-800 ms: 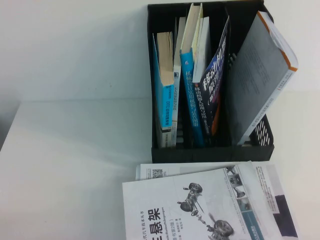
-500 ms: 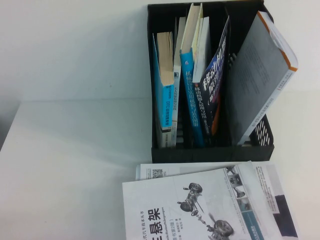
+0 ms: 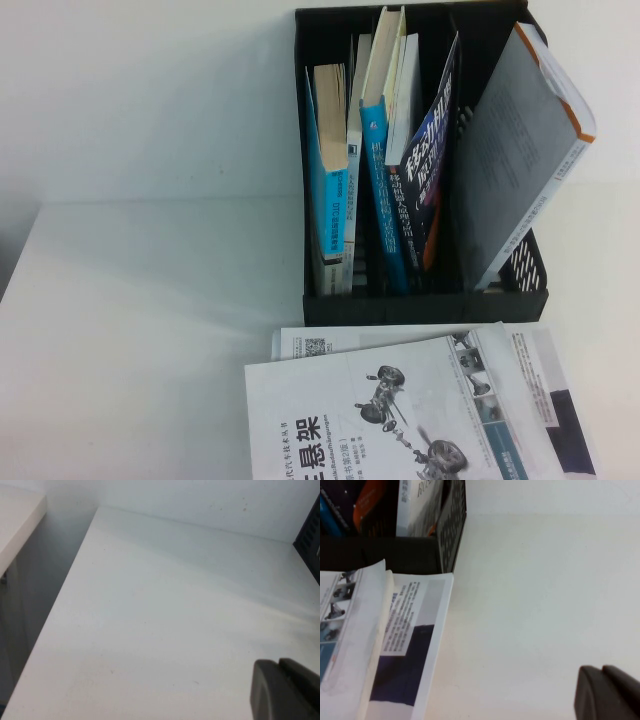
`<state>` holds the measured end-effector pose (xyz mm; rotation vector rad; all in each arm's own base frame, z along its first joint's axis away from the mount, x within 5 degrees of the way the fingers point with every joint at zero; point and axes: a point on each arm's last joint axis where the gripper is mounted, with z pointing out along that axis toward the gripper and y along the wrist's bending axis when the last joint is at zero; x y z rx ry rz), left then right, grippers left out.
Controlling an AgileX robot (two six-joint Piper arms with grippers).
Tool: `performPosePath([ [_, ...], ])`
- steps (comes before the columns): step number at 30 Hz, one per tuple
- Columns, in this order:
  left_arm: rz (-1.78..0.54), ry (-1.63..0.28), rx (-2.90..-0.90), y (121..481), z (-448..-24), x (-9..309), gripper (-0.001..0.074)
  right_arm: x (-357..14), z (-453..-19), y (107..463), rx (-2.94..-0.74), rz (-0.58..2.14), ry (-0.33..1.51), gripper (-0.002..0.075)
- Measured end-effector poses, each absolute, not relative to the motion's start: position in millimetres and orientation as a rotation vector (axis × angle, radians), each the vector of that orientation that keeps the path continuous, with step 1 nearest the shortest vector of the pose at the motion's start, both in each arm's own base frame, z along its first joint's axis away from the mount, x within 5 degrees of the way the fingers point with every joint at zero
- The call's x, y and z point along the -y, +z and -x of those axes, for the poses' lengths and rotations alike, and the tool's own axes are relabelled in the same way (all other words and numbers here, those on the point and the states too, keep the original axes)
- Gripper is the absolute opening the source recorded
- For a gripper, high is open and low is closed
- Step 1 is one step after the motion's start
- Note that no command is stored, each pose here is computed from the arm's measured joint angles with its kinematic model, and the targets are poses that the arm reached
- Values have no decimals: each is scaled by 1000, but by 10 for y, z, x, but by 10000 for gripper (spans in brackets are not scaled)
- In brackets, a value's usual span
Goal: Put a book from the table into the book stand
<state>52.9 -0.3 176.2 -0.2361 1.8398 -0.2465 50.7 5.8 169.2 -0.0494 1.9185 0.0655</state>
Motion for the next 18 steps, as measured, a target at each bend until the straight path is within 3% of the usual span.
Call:
performPosePath([
  [10, 244, -307, -1759, 1820, -548, 26, -4, -57, -509, 1696, -1913, 50, 64, -5],
  [18, 158, -396, -1418, 2138, -550, 75, -4, -42, -546, 1790, -1781, 34, 51, -5],
])
